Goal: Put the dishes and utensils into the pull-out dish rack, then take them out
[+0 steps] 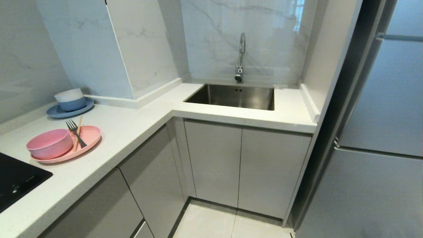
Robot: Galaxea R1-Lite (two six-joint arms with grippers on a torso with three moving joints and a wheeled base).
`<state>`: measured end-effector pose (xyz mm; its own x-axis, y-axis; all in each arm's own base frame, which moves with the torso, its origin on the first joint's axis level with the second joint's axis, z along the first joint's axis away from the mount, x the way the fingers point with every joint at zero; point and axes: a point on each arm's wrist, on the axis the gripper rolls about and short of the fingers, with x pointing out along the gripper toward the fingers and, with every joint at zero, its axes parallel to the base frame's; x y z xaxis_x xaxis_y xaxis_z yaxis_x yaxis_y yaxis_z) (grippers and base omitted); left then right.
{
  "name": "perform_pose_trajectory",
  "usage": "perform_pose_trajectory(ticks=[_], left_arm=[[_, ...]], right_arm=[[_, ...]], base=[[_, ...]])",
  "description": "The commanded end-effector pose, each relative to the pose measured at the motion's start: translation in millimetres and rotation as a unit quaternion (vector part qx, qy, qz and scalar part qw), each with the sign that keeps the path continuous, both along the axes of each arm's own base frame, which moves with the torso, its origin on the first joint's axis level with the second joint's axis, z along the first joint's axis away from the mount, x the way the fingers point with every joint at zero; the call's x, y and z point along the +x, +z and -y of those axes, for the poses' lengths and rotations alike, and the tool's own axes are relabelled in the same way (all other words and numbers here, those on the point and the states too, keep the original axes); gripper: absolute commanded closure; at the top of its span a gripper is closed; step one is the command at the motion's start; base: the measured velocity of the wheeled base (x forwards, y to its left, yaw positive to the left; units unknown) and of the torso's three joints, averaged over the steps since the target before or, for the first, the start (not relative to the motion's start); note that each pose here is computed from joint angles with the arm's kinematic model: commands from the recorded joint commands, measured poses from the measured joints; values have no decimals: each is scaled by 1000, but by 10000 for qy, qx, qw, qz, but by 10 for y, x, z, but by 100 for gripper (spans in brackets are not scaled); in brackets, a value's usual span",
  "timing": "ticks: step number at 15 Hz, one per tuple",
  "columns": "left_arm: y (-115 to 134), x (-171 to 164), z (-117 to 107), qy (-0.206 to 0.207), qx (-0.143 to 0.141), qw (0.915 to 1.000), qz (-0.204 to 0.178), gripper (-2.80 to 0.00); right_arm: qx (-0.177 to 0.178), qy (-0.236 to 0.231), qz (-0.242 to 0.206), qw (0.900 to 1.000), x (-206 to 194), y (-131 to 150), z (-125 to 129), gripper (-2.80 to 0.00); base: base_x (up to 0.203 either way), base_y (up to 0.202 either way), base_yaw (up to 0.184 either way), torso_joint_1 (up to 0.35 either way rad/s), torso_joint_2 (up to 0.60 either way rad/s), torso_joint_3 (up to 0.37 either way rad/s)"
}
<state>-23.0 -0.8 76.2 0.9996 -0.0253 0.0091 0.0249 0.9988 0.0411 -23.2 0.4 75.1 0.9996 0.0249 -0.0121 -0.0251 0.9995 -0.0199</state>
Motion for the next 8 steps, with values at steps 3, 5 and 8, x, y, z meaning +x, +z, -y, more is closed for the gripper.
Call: perform_pose_trajectory(ticks=[3, 5, 8], left_arm=[[-16, 6, 0, 4, -3, 10000, -38, 0], [-16, 6, 0, -3, -5, 10000, -38, 0], [-18, 6, 0, 4, -20, 10000, -46, 0]], right_arm=[[1, 6, -1, 10000, 0, 0, 0, 0], [-6, 6, -1, 10000, 0, 0, 0, 0], [1, 6, -1, 10000, 0, 0, 0, 0]], base=[[0, 0, 0, -1, 7, 205], [0, 0, 0, 2, 3, 203], [0, 0, 0, 3, -1, 123]])
